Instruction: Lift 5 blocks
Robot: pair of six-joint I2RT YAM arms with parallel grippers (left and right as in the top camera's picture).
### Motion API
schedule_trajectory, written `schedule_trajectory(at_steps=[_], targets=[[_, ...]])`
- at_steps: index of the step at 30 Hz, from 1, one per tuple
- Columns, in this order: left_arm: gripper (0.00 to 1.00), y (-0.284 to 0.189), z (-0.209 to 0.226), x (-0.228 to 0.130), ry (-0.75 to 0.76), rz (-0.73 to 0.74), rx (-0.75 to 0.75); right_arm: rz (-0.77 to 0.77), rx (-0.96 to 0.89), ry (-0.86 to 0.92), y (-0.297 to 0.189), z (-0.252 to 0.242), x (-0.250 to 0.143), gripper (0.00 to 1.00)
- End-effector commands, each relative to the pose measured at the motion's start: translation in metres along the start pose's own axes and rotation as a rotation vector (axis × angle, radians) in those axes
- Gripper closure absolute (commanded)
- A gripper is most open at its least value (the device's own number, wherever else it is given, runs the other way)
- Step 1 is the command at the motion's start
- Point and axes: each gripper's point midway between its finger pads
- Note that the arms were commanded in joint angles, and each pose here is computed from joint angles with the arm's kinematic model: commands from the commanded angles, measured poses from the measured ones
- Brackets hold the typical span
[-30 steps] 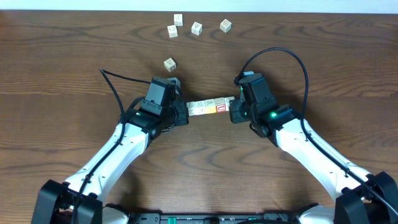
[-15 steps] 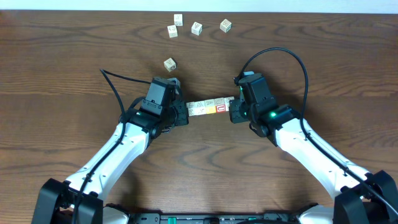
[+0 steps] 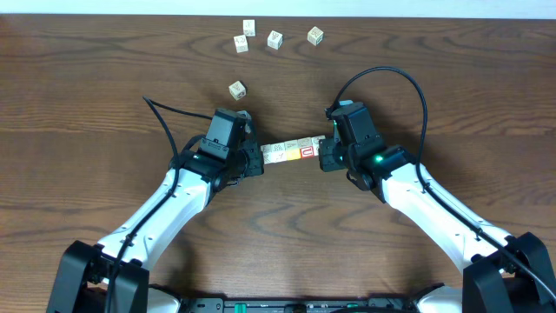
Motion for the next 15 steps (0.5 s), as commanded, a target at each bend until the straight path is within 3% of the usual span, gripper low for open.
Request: schedule_trajectory(at_steps=[1,15], targets=[[0.93,-0.0171,-0.0834,-0.0086,0.101,0.078,-0.296,0.100,0.393,-0.065,-0.0133,0.0963,-0.0243,0.99],[0.93,-0.0141,-0.0789,-0.0137,0.096,0.091,-0.287,0.127,0.386,-0.062,-0.0047,0.0946,-0.0306,0.99]])
Point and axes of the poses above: each gripper's point midway between its finger pads, its own y axis out along the fingers, its own z axis along the line the jaws close on, x = y × z, and after that the axes turned 3 degrees about -y, right-handed
